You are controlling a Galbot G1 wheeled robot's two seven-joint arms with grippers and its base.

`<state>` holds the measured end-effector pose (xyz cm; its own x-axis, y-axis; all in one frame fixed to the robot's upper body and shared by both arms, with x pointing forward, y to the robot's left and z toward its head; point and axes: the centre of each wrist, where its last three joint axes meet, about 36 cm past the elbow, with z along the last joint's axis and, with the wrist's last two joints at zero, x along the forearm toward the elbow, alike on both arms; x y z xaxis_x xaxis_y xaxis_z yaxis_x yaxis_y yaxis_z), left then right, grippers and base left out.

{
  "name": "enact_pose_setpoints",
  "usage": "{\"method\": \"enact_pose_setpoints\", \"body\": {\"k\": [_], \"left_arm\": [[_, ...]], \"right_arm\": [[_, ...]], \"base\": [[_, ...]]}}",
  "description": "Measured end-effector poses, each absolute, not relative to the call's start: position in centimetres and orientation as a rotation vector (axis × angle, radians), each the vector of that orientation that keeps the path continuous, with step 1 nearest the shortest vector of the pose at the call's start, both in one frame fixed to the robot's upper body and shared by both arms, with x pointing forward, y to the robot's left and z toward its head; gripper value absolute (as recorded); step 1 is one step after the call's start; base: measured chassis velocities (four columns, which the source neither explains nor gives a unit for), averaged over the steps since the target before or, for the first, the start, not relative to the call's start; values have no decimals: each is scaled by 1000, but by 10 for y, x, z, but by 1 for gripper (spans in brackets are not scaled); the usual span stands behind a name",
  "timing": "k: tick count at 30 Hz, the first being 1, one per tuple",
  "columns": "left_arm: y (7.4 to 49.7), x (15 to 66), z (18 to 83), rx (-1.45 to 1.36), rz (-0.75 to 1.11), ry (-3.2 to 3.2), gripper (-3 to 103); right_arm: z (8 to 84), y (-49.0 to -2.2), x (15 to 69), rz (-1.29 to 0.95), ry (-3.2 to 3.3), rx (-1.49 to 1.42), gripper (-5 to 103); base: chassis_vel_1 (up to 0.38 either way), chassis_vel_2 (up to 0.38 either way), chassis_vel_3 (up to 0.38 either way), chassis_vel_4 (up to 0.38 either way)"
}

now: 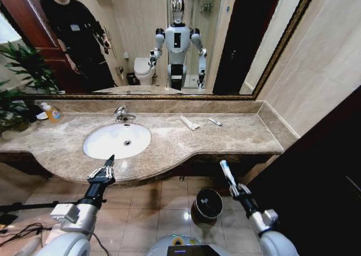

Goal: Pick up the trash from the sink and place it in the trash bin.

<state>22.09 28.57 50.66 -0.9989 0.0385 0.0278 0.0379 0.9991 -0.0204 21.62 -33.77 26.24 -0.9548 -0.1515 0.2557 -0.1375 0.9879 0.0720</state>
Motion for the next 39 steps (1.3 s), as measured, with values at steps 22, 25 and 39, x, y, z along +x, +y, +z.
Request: {"method": "enact_pose_setpoints", "body": {"k": [22,25,39], "left_arm": [[286,221,507,-59,31,-3113,0],[286,221,507,-59,31,-3113,0],[286,221,507,-59,31,-3113,0]], "right_arm": [[103,-318,260,-30,-2525,161,25],[91,-320,262,-14,-2508,159,25],[70,-306,282,17,-2499,135,25]], "base": [[0,0,0,0],[0,0,0,0],[0,0,0,0]]}}
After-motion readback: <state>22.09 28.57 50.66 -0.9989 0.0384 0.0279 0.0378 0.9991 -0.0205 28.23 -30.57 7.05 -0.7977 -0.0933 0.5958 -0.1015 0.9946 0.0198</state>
